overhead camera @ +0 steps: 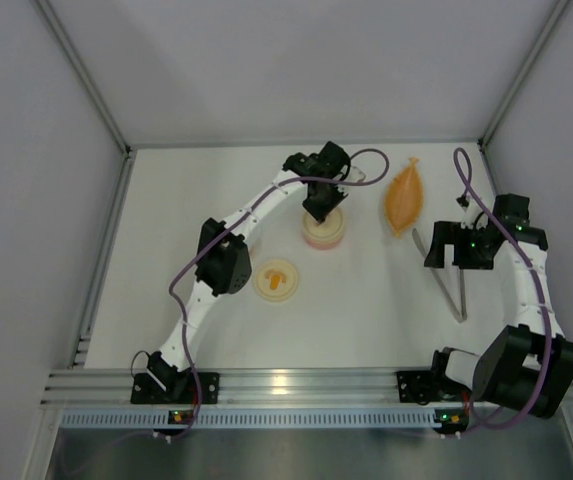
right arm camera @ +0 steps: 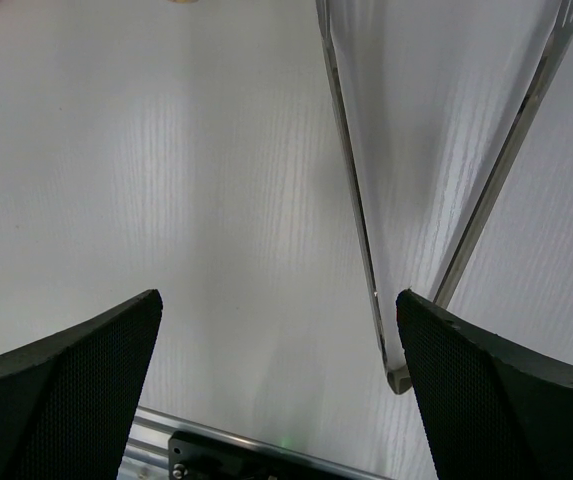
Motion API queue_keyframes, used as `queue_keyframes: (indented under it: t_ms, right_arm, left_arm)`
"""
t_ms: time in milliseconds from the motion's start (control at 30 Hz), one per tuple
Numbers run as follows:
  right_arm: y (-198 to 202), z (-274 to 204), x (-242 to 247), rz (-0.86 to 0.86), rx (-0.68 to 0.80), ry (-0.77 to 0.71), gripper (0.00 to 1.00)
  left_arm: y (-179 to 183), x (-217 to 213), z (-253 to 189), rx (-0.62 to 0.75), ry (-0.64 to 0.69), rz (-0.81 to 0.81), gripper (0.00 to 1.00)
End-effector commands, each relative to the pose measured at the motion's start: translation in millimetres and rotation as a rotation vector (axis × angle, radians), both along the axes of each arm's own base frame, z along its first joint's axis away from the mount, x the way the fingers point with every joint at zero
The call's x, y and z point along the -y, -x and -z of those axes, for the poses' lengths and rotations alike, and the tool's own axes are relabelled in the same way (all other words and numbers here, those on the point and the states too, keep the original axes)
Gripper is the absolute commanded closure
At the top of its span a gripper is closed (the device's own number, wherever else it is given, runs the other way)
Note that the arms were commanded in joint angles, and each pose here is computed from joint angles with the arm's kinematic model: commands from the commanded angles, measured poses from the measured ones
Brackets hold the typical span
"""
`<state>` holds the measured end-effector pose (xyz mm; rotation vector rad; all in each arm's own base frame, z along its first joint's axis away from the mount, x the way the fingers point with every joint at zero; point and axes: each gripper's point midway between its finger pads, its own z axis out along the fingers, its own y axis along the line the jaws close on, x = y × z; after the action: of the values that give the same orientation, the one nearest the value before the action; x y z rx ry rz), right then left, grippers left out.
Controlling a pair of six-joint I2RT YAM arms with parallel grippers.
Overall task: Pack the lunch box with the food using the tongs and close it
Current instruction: Close the box lid on the packing box, then move the packing box to the center of the board.
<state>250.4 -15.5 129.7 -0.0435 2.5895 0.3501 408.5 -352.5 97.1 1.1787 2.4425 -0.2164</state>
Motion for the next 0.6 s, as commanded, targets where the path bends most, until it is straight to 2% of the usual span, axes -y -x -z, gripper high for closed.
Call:
queue_keyframes:
  t_ms: [0,100,167,367,433,567]
  right_arm:
    - [-10.2,-3.6,-1.1,-0.024,0.046,0.014,0.01]
    - [-10.3,-3.0,-1.4,-0.023,0.045,0.011,0.01]
    - [-9.9,-3.3,-1.3,-0.022,0.045,0.01,0.01]
    - [-8.8,-4.5,-2.6,-0.025,0.049,0.008,0.01]
    - [-8.9,-5.6,-3.6,-0.029,0.053,0.004,0.01]
    - [-11.2,-10.0,-6.0,-0.033,0.063,-0.01,0.01]
  left_arm:
    - [-6.6,15.0,-4.2,0.015,0.073,0.006,0.81]
    - [-4.1,16.7,-0.4,-0.003,0.079,0.007,0.67]
    - [-1.8,17.7,3.4,-0.018,0.082,0.01,0.66]
    - [13.9,12.1,9.2,-0.076,0.073,0.021,0.95]
    - [26.8,4.2,19.6,-0.121,0.052,0.024,1.0]
    - [53.7,-6.7,12.0,-0.168,0.071,0.044,1.0]
